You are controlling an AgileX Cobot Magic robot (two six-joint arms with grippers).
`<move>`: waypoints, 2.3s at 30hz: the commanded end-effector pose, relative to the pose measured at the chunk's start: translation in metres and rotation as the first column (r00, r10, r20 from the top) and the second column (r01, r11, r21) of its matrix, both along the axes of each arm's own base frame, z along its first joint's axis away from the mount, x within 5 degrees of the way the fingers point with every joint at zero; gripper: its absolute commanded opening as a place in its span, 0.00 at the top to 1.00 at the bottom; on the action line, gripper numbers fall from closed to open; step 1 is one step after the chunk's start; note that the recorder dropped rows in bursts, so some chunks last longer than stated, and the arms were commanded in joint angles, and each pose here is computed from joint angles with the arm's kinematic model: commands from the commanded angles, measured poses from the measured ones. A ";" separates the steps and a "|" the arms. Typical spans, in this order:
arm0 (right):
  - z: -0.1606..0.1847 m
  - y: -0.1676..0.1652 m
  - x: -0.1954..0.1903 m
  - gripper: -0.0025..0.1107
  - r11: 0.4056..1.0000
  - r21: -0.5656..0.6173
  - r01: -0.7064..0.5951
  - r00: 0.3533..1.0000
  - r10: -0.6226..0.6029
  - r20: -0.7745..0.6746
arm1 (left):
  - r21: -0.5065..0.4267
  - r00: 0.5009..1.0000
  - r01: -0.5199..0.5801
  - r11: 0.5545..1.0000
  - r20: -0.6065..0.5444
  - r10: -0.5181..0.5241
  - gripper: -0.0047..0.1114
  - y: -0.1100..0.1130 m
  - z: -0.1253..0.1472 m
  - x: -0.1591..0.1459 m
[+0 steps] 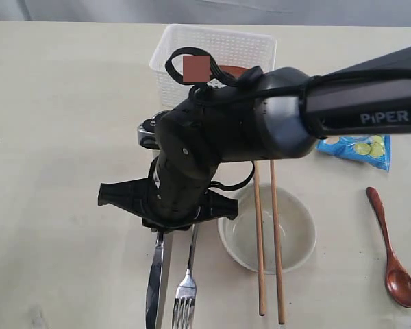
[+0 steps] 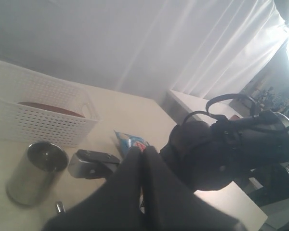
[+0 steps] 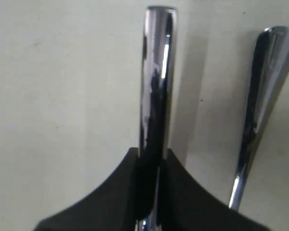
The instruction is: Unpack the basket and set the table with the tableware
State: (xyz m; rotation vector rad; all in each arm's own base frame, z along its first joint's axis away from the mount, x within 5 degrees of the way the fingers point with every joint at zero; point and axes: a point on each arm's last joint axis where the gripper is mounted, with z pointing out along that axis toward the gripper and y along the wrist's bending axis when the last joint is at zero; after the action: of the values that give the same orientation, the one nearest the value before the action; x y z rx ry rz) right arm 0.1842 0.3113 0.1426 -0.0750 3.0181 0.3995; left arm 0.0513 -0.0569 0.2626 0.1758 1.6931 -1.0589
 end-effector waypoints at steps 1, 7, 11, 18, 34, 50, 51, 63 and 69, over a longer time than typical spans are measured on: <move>-0.002 0.001 0.004 0.98 1.000 0.007 -0.004 1.000 0.004 0.011 | 0.001 1.000 0.005 1.000 0.011 -0.005 0.96 0.000 0.002 -0.001; -0.002 0.002 0.005 0.98 1.000 0.021 0.001 1.000 -0.001 0.020 | 0.002 1.000 0.011 1.000 0.009 -0.011 0.96 0.000 0.002 -0.001; -0.002 -0.003 0.012 0.98 1.000 0.020 0.022 1.000 -0.023 0.020 | 0.002 1.000 0.011 1.000 0.009 -0.011 0.96 0.000 0.002 -0.001; -0.002 -0.005 0.015 0.98 1.000 0.013 0.020 1.000 -0.020 0.020 | 0.003 1.000 0.015 1.000 0.008 -0.015 0.96 0.000 0.002 -0.002; -0.007 -0.006 0.015 0.98 1.000 -0.004 0.005 1.000 -0.005 0.016 | 0.004 1.000 0.018 1.000 0.007 -0.018 0.96 -0.001 0.002 -0.002; -0.017 -0.005 0.014 0.98 1.000 -0.022 0.021 1.000 -0.021 -0.019 | 0.005 1.000 0.023 1.000 0.006 -0.023 0.96 -0.001 0.001 -0.002; -0.017 -0.005 0.014 0.98 1.000 -0.022 0.021 1.000 -0.021 -0.019 | 0.006 1.000 0.025 1.000 0.005 -0.025 0.96 -0.001 0.001 -0.002; -0.018 -0.005 0.014 0.98 0.999 -0.025 0.021 1.000 -0.021 -0.021 | 0.006 1.000 0.025 1.000 0.005 -0.025 0.96 -0.001 0.001 -0.002; -0.018 -0.005 0.014 0.98 0.999 -0.025 0.021 1.000 -0.021 -0.021 | 0.006 1.000 0.025 1.000 0.005 -0.025 0.96 -0.001 0.001 -0.002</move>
State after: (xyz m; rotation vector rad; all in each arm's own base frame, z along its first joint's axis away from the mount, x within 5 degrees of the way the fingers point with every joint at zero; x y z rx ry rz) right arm 0.1964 0.3062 0.1243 -0.0379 3.0421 0.3619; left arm 0.0499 -0.0582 0.2620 0.1948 1.7024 -1.0721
